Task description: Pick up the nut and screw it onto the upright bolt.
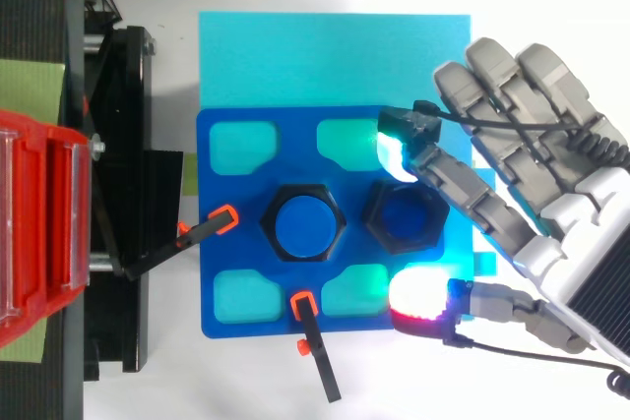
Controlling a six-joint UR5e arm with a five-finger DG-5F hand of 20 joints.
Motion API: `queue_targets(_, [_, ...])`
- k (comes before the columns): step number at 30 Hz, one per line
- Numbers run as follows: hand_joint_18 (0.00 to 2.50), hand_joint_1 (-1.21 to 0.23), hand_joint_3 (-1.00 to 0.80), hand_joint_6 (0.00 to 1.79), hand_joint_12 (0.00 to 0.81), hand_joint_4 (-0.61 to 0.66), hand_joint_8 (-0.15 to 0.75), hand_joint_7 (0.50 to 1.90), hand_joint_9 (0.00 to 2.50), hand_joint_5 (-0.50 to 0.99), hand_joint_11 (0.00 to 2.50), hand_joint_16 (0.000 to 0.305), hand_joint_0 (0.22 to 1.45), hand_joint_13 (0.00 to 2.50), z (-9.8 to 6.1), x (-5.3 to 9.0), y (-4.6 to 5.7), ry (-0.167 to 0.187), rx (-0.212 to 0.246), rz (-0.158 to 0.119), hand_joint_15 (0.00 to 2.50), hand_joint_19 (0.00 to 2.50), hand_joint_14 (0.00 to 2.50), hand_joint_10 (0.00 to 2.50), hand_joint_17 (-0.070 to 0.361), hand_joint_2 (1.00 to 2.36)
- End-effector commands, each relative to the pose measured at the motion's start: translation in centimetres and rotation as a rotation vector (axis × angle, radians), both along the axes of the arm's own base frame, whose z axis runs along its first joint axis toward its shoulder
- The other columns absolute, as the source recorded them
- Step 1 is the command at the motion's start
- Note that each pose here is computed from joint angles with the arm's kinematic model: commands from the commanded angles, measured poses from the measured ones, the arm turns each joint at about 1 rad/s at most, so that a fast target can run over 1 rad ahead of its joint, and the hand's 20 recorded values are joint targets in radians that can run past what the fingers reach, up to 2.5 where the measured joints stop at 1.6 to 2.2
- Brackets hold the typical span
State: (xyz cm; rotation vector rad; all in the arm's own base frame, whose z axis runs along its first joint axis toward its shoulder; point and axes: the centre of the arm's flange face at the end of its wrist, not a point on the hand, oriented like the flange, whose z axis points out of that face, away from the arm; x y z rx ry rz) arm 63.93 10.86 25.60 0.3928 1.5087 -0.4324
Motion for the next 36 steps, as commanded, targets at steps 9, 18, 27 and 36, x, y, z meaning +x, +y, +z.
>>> queue_targets(9, [0.0,-0.68,-0.5,0.5,0.391,0.26,0.248,0.94,0.05,-0.24,0.0,0.054,0.51,0.05,-0.2,-0.2,-0.4,0.016,0.008,0.009,0.0,0.0,0.0,0.0,0.121,1.0])
queue_targets(18, [0.13,-0.63,-0.5,0.5,0.377,0.31,0.281,1.15,0.29,-0.18,0.0,0.049,0.55,0.23,-0.2,-0.1,-0.5,0.019,0.006,0.025,0.0,0.0,0.0,0.0,0.11,1.0])
queue_targets(27, [0.17,-0.58,-0.5,0.5,0.37,0.31,0.278,1.23,0.32,-0.17,0.0,0.048,0.57,0.27,0.4,0.4,-0.3,-0.001,0.025,0.045,0.0,0.0,0.0,0.0,0.108,1.0])
queue_targets(36, [0.18,-0.57,-0.5,0.5,0.371,0.31,0.279,1.23,0.33,-0.17,0.0,0.048,0.58,0.28,6.0,0.2,-0.6,0.058,0.019,0.05,0.0,0.0,0.0,0.0,0.108,1.0])
